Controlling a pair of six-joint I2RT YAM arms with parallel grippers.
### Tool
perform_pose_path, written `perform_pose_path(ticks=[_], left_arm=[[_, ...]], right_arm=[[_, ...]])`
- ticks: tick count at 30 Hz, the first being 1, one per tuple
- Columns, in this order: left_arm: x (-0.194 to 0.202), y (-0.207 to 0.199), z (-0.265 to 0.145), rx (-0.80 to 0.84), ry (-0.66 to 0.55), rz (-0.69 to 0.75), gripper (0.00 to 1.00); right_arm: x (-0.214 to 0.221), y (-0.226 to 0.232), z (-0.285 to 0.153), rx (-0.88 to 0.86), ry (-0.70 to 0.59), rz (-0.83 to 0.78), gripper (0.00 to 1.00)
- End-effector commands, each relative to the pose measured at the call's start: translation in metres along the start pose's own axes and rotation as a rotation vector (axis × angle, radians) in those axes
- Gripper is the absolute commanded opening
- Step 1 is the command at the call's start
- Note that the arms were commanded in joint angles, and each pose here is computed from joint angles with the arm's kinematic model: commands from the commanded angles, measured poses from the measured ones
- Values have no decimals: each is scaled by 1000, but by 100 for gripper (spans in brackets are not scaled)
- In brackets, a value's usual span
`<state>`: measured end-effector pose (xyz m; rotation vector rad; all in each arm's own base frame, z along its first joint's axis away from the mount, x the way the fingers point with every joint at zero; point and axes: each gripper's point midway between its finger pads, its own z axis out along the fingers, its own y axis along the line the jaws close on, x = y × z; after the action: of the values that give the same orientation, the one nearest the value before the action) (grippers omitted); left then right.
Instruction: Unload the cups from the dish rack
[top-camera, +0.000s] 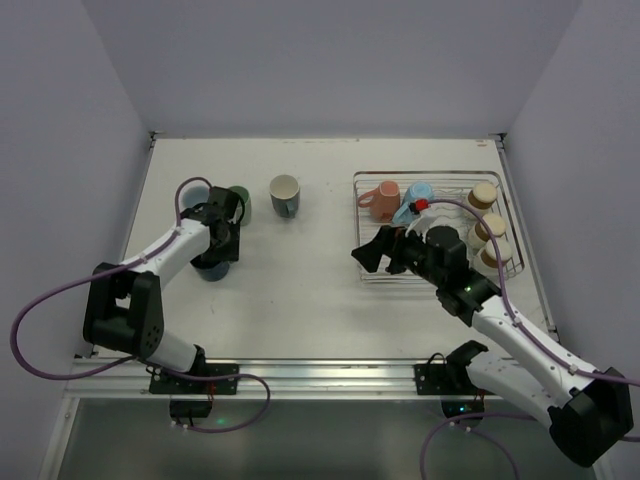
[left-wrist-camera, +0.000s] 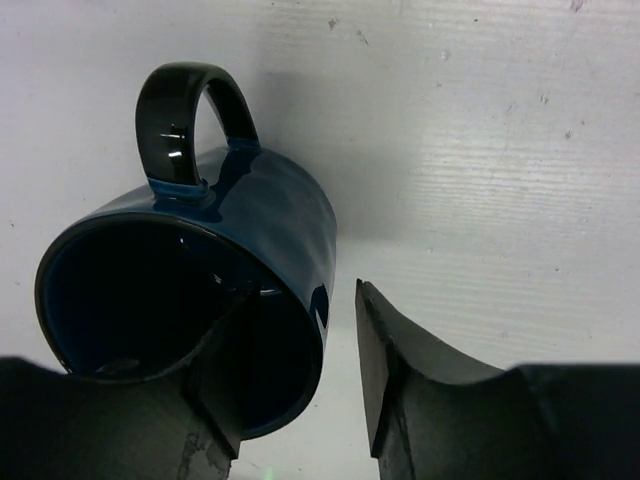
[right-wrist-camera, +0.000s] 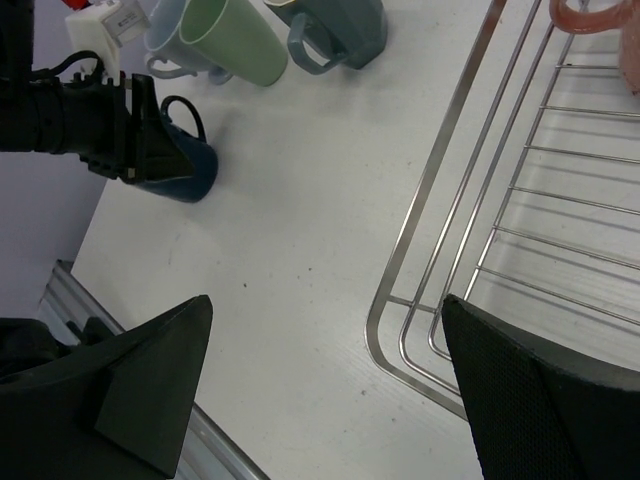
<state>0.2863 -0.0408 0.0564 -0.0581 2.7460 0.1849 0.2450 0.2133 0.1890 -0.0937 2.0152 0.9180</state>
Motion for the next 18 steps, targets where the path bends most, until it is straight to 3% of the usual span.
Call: perform_pose_path(ticks=[1, 6, 13, 18], left_arm=[[-22, 6, -5, -21, -87, -7, 48], [-44, -1, -34, 50, -211, -41, 65], [-95, -48, -155, 483, -642, -66, 73], [-70, -79, -202, 769, -770, 41, 76]], right_arm=[[-21, 2, -2, 36, -41, -38, 99], [-37, -11, -8, 136, -92, -48, 96], [-91, -56, -27, 476, -204, -120, 79], [-120, -96, -23, 678, -209, -154, 75]])
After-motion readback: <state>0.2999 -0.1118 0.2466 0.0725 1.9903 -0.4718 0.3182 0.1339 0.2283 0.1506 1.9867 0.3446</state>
